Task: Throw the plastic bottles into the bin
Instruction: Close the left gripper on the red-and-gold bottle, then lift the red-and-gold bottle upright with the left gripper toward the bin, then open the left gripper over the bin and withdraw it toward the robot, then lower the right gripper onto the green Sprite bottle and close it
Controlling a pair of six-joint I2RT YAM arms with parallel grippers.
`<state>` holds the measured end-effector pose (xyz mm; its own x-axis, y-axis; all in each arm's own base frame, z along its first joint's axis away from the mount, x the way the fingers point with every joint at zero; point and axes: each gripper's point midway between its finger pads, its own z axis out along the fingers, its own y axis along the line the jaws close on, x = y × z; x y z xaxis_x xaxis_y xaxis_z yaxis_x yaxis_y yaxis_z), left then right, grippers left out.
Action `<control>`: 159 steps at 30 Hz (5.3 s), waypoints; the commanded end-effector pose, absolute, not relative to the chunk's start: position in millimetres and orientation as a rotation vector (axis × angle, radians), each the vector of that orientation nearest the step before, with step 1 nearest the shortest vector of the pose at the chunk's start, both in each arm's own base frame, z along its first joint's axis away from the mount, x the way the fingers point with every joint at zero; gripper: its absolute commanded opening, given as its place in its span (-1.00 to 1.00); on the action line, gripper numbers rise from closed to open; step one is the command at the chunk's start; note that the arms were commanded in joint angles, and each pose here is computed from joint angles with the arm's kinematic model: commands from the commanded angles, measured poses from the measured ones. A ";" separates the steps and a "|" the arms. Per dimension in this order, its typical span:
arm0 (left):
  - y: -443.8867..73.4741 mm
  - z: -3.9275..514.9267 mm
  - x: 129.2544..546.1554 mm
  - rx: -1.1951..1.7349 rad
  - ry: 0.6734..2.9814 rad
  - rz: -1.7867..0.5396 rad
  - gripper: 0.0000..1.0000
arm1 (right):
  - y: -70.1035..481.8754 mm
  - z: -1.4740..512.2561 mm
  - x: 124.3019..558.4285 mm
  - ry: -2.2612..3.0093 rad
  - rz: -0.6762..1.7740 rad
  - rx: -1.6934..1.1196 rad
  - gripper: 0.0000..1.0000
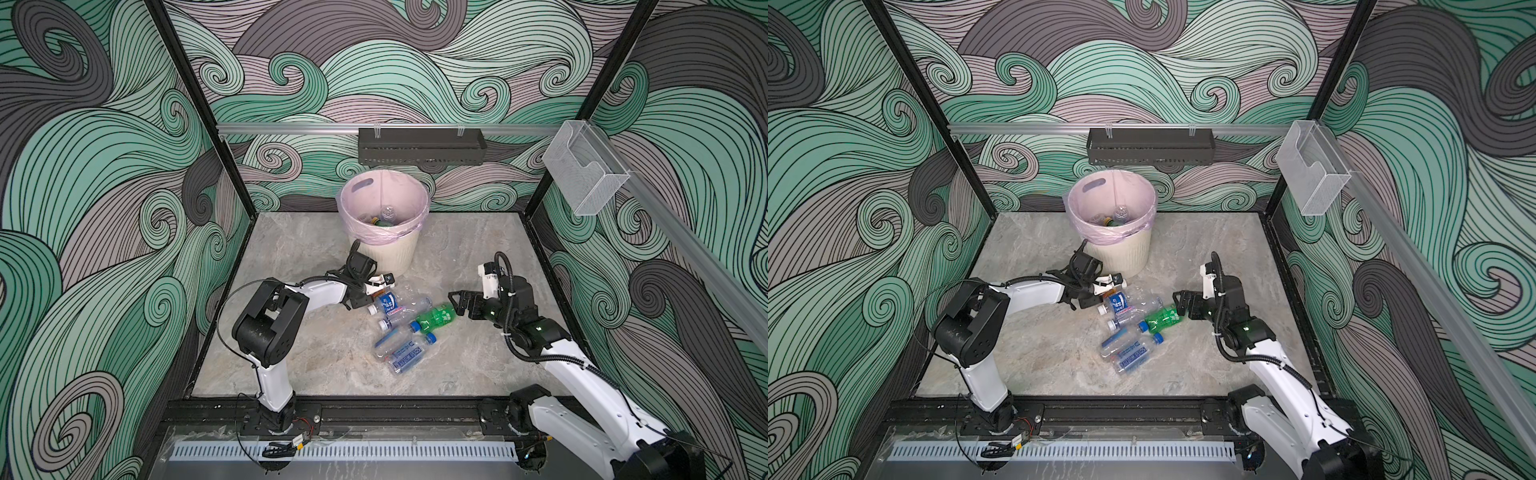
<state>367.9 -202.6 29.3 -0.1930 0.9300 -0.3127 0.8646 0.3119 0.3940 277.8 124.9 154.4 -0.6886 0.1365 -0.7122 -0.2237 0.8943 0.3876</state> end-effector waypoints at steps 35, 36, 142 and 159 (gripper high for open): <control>-125.9 174.9 264.3 0.280 2.174 -0.226 0.01 | 132.5 147.4 296.1 2.327 0.586 -0.076 0.93; -124.0 177.9 262.5 0.262 2.159 -0.234 0.00 | 133.8 147.6 297.2 2.329 0.593 -0.077 0.93; -87.4 229.6 267.4 0.186 2.168 -0.038 0.97 | 117.3 49.5 296.1 2.553 0.410 0.548 0.25; -88.9 222.3 270.6 0.182 2.180 -0.034 0.97 | 106.7 97.8 303.6 2.463 0.434 0.398 0.14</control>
